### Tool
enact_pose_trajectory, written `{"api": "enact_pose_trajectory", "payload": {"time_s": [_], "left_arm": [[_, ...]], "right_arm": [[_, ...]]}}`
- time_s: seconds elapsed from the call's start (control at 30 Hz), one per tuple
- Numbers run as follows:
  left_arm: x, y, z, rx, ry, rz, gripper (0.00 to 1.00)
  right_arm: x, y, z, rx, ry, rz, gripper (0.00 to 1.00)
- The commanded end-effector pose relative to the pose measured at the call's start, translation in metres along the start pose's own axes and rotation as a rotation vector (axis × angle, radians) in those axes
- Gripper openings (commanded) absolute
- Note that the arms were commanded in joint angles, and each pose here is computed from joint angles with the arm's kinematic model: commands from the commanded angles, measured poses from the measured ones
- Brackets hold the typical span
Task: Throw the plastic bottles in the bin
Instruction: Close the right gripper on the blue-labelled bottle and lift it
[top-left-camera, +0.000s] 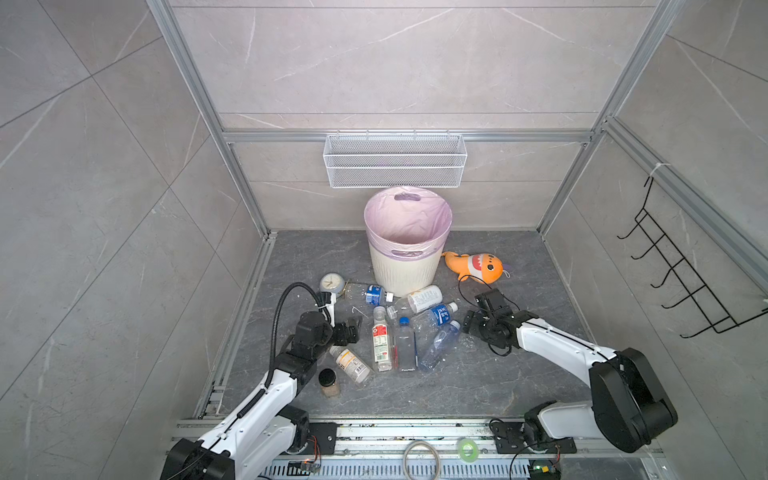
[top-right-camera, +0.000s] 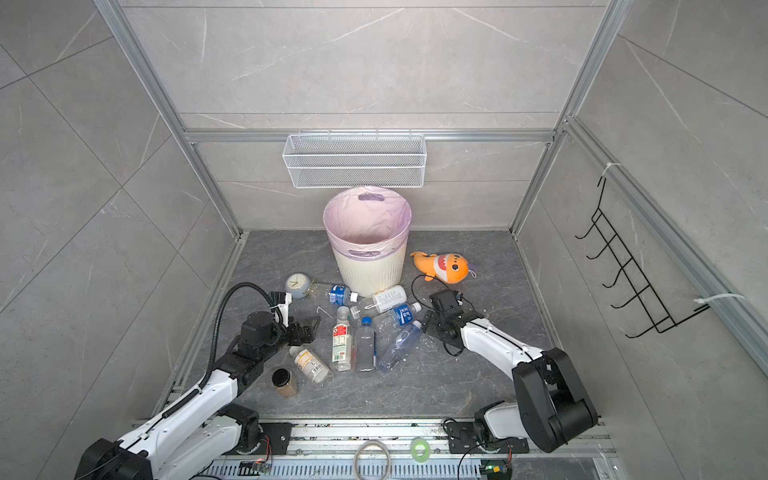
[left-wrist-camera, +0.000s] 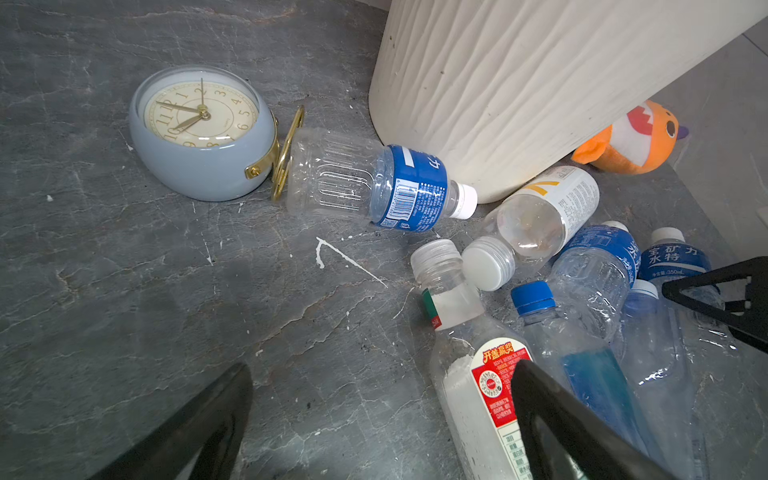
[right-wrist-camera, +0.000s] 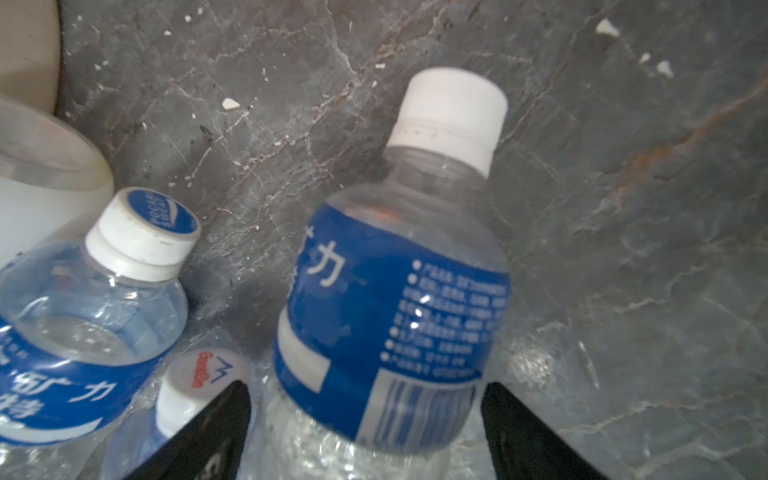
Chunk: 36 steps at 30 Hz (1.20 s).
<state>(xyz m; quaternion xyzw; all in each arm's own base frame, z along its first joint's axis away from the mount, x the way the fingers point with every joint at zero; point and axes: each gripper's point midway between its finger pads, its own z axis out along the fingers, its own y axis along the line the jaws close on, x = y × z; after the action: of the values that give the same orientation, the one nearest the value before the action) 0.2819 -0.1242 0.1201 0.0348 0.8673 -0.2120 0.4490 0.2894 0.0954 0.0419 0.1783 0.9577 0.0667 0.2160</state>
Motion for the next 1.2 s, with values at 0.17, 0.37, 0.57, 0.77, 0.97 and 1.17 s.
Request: {"api": "enact_pose_trajectory", "payload": {"time_s": [0.17, 0.37, 0.57, 0.77, 0.97, 1.17], "left_arm": [[-0.015, -0.003, 0.001, 0.002, -0.043, 0.027, 0.99], [-0.014, -0.002, 0.005, -0.006, -0.026, 0.024, 0.98], [-0.012, 0.000, 0.007, -0.016, -0.014, 0.023, 0.98], [-0.012, 0.000, 0.010, -0.020, -0.003, 0.022, 0.98], [-0.012, 0.000, 0.011, -0.020, 0.000, 0.022, 0.98], [-0.012, 0.000, 0.012, -0.022, 0.004, 0.023, 0.98]], "right_arm": [[0.006, -0.005, 0.011, 0.008, 0.020, 0.001, 0.81], [0.007, -0.004, 0.009, -0.007, 0.019, -0.021, 0.70], [0.002, -0.006, -0.007, -0.019, -0.025, -0.075, 0.66], [-0.002, 0.002, -0.024, -0.078, -0.062, -0.117, 0.63], [-0.003, 0.009, -0.047, -0.165, -0.122, -0.158, 0.60], [0.003, 0.017, -0.067, -0.253, -0.173, -0.209, 0.58]]}}
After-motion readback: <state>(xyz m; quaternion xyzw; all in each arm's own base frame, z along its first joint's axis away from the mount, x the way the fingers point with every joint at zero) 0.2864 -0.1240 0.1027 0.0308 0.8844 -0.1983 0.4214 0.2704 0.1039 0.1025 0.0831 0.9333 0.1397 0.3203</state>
